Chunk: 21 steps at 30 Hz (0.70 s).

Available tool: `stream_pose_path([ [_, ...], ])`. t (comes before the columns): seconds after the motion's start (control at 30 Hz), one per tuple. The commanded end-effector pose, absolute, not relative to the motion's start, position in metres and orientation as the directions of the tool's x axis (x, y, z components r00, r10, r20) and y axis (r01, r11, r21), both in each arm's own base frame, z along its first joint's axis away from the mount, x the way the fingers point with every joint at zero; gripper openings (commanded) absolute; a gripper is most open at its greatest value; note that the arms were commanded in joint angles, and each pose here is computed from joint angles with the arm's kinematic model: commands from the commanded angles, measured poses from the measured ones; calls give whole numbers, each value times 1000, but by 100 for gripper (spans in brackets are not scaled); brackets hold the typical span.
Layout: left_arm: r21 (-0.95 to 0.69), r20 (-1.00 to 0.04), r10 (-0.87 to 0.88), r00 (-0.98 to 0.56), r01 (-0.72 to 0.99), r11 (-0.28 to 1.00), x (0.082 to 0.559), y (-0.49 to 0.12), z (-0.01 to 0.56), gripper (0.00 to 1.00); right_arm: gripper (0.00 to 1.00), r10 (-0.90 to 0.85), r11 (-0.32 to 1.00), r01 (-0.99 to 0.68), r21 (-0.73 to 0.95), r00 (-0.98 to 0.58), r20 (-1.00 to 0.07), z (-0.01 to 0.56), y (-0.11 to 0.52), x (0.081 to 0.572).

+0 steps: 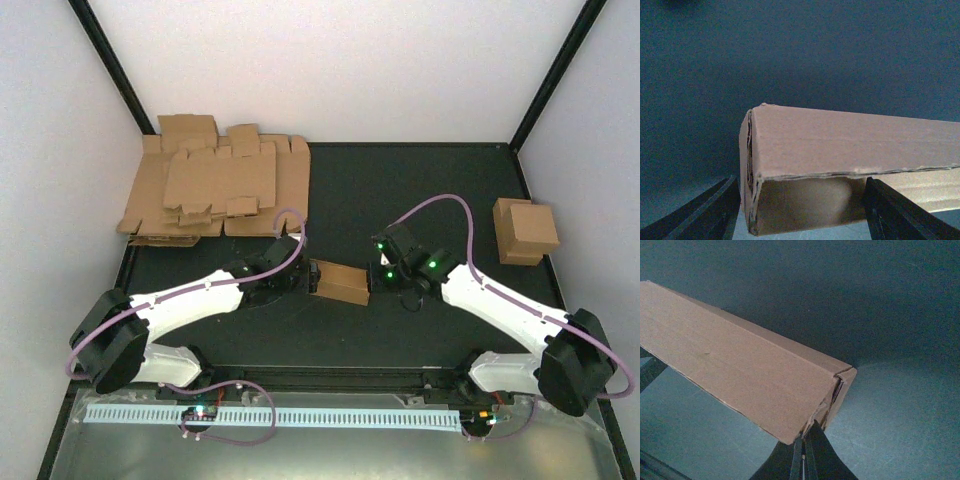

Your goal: Fold the paper box

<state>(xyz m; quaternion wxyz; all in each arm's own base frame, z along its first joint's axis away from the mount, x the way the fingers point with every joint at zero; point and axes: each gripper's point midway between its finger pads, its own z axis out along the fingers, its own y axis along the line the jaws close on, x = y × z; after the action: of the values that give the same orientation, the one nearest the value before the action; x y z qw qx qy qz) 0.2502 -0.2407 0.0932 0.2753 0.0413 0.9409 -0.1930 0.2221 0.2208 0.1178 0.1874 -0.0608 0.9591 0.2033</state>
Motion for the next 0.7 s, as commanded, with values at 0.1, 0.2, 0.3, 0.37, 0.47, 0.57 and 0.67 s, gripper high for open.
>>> stream_pose_path([
  [0.1,-277,-467,24,-884,172,945,236,-232,71,70,2,-77,929,-193,317,-935,-346,99,217,207],
  [0.2,-277,-468,24,-883,172,945,236,-232,71,70,8,-84,935,-197,295,-931,-356,101,214,206],
  [0.3,-276,-468,24,-884,171,946,236,-232,71,70,20,-91,931,-209,300,-927,-364,104,214,205],
  [0.37,-277,-468,24,-883,172,945,236,-232,72,70,18,-90,926,-213,312,-926,-366,105,215,204],
  [0.47,-276,-469,24,-883,172,946,236,-232,72,70,6,-81,925,-207,318,-926,-369,105,216,205],
  [0.57,-277,-470,23,-882,172,945,236,-232,73,70,8,-77,925,-205,319,-925,-372,107,217,207],
  [0.67,-277,-471,24,-882,173,945,236,-232,73,70,24,-75,921,-209,328,-922,-379,112,219,208],
])
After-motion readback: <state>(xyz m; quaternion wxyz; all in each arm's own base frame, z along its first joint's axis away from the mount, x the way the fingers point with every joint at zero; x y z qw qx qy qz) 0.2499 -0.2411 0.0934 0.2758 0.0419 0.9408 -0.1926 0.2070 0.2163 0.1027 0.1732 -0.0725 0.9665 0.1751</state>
